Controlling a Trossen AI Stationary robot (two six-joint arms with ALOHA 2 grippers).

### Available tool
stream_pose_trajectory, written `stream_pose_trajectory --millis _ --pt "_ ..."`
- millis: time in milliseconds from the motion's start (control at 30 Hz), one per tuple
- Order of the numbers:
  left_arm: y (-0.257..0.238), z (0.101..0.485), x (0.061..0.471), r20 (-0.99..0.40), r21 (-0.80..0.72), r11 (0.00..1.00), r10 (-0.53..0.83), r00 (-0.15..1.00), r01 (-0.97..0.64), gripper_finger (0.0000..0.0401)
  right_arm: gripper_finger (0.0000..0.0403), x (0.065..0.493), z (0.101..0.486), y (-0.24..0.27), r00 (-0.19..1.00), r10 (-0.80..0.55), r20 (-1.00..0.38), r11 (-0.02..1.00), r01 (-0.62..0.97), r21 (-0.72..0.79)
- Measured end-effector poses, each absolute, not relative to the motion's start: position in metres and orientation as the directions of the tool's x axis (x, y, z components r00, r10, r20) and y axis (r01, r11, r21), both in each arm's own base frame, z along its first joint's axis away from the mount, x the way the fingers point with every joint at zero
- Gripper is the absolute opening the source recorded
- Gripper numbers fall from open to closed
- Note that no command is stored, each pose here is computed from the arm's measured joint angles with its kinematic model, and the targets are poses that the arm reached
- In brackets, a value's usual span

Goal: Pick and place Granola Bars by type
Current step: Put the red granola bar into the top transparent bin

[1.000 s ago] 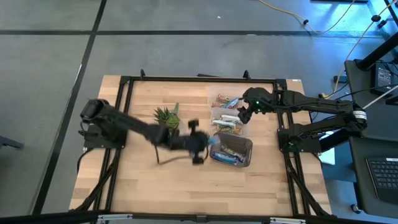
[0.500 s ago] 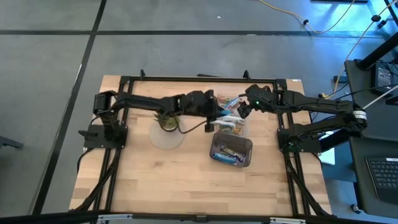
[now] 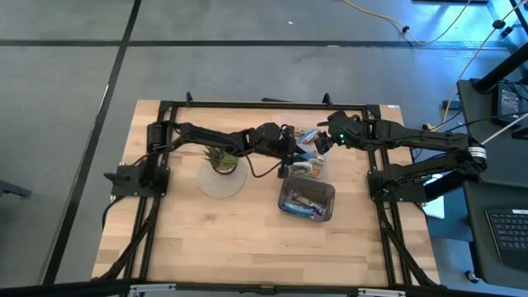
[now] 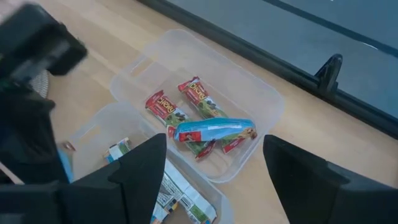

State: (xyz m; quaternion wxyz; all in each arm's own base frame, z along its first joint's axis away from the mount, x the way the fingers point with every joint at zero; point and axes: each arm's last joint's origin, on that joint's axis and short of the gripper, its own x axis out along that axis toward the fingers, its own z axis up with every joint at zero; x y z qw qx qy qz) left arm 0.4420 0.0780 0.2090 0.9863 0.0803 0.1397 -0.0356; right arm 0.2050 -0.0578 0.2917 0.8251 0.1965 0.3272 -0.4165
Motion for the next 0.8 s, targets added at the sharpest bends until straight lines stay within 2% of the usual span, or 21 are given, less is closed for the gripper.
stream_pose_trajectory --millis 167,333,467,667,800 --pt "0.079 0.203 0.444 -0.281 0.181 0.979 -0.036 0.959 0.09 0.0085 0.0272 0.205 0.292 -0.058 0.439 -0.559 -0.703 0.575 0.816 0.053" --pt "0.091 0.207 0.442 -0.262 0.309 0.951 0.092 0.961 -0.007 0.0085 0.0272 0.205 0.292 -0.058 0.439 -0.559 -0.703 0.575 0.817 0.052" --pt "0.112 0.207 0.437 -0.269 0.329 0.943 0.155 0.951 -0.06 0.008 0.0272 0.205 0.292 -0.058 0.439 -0.559 -0.703 0.575 0.817 0.053" --pt "0.152 0.209 0.426 -0.266 0.246 0.956 0.223 0.938 -0.158 0.0077 0.0272 0.205 0.292 -0.058 0.437 -0.562 -0.702 0.558 0.827 0.068" --pt "0.173 0.21 0.422 -0.247 0.112 0.987 0.144 0.958 -0.119 0.0075 0.0272 0.205 0.292 -0.058 0.434 -0.568 -0.699 0.554 0.83 0.065"
